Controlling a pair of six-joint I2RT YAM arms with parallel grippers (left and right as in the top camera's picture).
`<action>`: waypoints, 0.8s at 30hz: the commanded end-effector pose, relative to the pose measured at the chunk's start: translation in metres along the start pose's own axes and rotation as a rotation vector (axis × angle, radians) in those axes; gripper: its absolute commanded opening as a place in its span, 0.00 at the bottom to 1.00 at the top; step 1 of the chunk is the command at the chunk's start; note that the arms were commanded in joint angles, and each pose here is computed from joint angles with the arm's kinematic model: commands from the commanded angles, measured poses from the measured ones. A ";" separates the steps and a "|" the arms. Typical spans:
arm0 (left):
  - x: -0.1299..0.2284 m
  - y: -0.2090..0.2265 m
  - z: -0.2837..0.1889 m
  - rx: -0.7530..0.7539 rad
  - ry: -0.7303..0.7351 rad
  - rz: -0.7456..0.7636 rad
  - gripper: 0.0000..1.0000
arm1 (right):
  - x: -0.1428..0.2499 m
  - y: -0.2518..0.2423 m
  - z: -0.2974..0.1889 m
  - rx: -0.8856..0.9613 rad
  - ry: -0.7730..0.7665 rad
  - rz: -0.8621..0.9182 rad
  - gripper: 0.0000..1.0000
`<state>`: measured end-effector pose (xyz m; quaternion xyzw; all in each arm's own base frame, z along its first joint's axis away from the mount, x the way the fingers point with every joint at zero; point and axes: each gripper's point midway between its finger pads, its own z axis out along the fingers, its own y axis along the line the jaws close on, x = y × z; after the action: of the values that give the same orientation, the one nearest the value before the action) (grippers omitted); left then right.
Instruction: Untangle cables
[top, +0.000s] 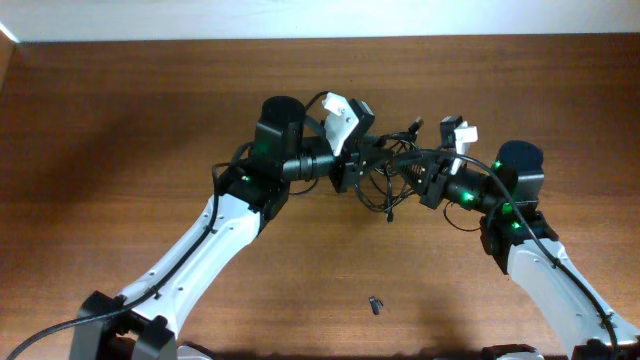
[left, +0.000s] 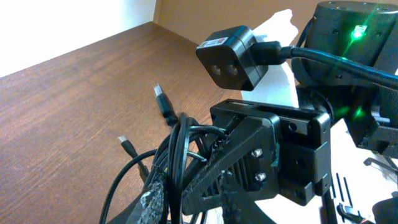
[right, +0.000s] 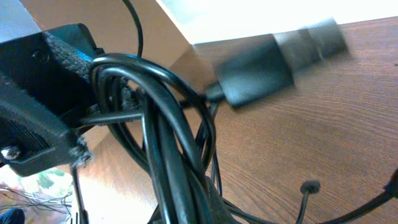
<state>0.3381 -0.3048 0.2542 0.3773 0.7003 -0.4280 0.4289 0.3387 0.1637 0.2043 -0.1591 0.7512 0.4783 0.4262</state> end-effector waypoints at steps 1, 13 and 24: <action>-0.009 -0.003 -0.002 0.002 -0.019 0.029 0.99 | -0.004 0.002 -0.001 -0.001 -0.009 -0.010 0.04; -0.011 0.031 -0.037 -0.130 -0.023 -0.121 0.99 | -0.011 -0.023 -0.051 -0.019 -0.035 0.094 0.04; 0.024 -0.008 -0.035 0.087 0.096 0.176 1.00 | -0.020 0.018 -0.082 -0.278 -0.010 -0.040 0.04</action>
<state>0.3307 -0.2611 0.2322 0.4062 0.7207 -0.4010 0.3935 0.3070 0.0970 0.2395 -0.2110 0.6818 0.5600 0.4208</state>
